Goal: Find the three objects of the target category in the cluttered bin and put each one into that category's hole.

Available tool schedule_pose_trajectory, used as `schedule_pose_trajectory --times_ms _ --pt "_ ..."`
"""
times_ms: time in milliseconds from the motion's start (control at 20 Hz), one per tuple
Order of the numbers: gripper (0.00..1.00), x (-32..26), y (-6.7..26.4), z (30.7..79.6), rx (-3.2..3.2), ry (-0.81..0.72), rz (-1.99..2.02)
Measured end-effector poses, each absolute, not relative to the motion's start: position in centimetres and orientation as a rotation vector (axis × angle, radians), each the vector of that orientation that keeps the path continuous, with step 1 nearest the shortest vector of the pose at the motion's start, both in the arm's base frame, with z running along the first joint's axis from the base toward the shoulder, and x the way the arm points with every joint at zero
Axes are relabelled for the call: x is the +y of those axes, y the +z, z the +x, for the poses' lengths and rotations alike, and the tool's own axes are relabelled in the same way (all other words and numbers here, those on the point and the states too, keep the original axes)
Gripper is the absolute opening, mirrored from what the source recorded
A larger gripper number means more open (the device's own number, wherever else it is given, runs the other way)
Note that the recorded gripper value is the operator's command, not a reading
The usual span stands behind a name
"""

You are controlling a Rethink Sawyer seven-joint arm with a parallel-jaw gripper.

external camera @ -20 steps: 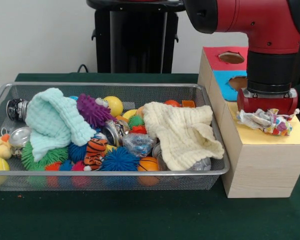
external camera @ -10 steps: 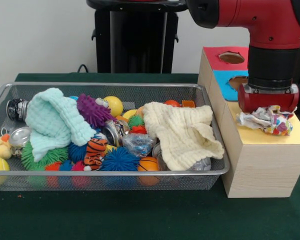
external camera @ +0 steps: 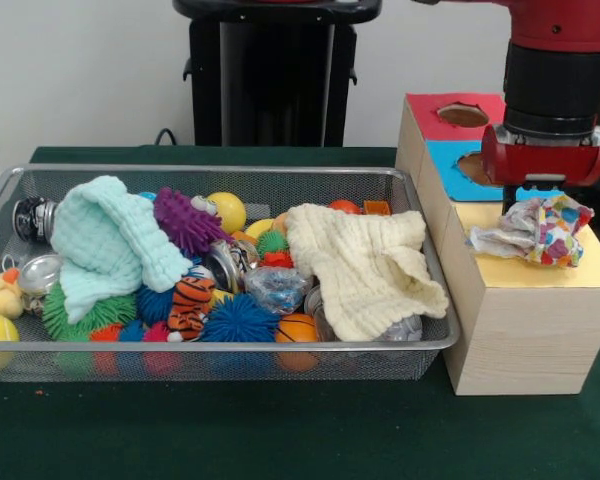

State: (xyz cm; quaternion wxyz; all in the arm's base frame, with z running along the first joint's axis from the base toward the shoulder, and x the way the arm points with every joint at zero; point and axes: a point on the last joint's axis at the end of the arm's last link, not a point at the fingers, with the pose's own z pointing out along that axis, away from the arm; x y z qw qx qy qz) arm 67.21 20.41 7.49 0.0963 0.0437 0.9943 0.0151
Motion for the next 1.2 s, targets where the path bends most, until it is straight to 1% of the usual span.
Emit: schedule_pose_trajectory --times_ms 100,1200 --pt "1.00 20.39 7.91 67.15 2.955 0.043 0.130" --pt "1.00 20.38 8.37 66.96 2.957 0.043 0.131"
